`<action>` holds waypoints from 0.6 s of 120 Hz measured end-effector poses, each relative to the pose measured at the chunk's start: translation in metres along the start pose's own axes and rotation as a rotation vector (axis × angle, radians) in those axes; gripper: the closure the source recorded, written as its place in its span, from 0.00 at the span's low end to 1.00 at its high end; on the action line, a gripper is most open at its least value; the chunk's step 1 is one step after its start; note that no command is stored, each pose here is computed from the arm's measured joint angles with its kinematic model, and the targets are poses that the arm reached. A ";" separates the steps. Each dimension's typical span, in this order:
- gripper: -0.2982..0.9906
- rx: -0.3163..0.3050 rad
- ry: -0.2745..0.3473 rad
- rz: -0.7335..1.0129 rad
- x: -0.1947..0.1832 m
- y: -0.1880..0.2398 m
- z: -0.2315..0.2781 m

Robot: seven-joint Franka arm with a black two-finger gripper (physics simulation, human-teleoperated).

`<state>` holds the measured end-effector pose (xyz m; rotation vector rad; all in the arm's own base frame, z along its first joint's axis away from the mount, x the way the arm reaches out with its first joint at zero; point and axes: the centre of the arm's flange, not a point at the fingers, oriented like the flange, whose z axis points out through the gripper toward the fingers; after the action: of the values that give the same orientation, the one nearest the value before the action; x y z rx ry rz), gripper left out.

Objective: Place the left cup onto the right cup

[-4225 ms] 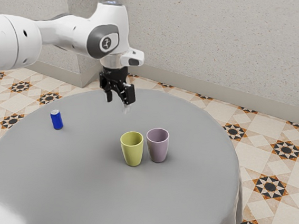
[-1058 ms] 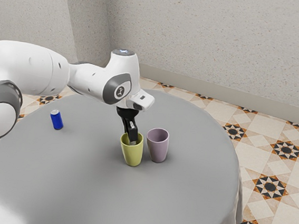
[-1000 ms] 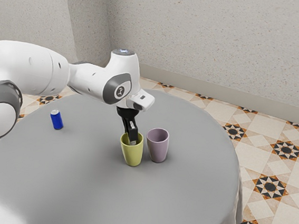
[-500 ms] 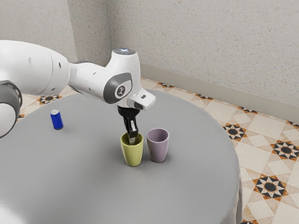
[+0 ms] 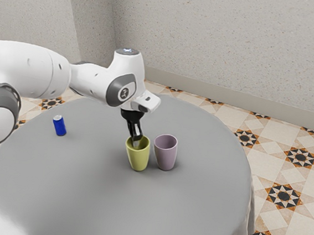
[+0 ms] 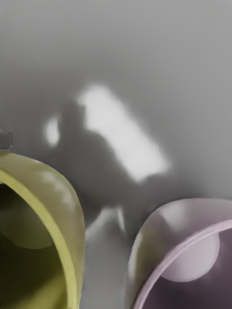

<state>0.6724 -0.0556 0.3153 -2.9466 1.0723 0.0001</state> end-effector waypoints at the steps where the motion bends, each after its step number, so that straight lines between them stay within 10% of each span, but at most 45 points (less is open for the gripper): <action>1: 0.83 0.000 0.000 -0.001 -0.001 0.000 0.000; 72: 0.84 0.051 0.081 -0.002 -0.011 0.015 -0.089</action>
<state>0.6538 -0.0605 0.4046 -2.9256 1.0618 -0.1452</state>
